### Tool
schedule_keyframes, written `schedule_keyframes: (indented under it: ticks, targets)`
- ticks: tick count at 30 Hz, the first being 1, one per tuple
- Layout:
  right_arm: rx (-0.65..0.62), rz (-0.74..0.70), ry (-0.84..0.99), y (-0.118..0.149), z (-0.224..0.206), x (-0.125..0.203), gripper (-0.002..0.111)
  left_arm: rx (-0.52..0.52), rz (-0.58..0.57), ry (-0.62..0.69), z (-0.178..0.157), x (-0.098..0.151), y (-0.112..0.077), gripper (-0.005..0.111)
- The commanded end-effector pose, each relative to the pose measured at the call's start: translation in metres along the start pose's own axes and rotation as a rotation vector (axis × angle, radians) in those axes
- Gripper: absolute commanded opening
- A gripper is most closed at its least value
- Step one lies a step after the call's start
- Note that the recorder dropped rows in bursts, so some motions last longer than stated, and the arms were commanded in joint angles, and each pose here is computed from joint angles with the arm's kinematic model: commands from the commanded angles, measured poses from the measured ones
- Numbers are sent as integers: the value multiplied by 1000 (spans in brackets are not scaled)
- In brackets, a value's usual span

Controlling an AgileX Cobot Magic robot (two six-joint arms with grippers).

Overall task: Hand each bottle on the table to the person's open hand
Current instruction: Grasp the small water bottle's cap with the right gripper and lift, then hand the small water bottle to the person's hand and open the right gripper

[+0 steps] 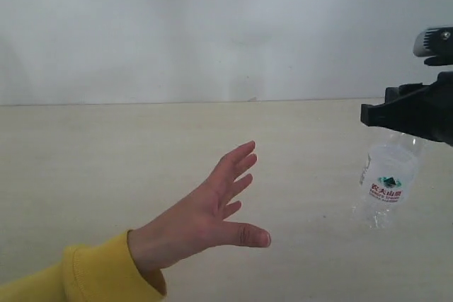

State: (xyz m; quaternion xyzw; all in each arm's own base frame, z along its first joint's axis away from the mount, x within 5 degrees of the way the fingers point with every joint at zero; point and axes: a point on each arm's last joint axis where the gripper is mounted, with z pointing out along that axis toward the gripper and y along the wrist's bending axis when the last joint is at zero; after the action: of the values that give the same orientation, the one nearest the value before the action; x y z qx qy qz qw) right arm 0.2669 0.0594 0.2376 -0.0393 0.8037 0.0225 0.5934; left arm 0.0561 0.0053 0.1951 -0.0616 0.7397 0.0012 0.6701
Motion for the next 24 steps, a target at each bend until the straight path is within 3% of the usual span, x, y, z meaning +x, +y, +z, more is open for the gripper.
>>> schedule_keyframes:
  ticks: [1, 6, 10, 24]
  targets:
    - [-121, -32, -67, 14, -39, -29, 0, -2, 6, -11, 0, -2, 0, 4]
    - [-318, -73, -27, 47, -65, -41, 0, -2, 6, -11, 0, -2, 0, 4]
    - [-406, -98, -58, 71, -72, -41, 0, -2, 6, -11, 0, -2, 0, 4]
    - [-596, -131, -86, 140, -69, -54, 0, -2, 6, -11, 0, -2, 0, 4]
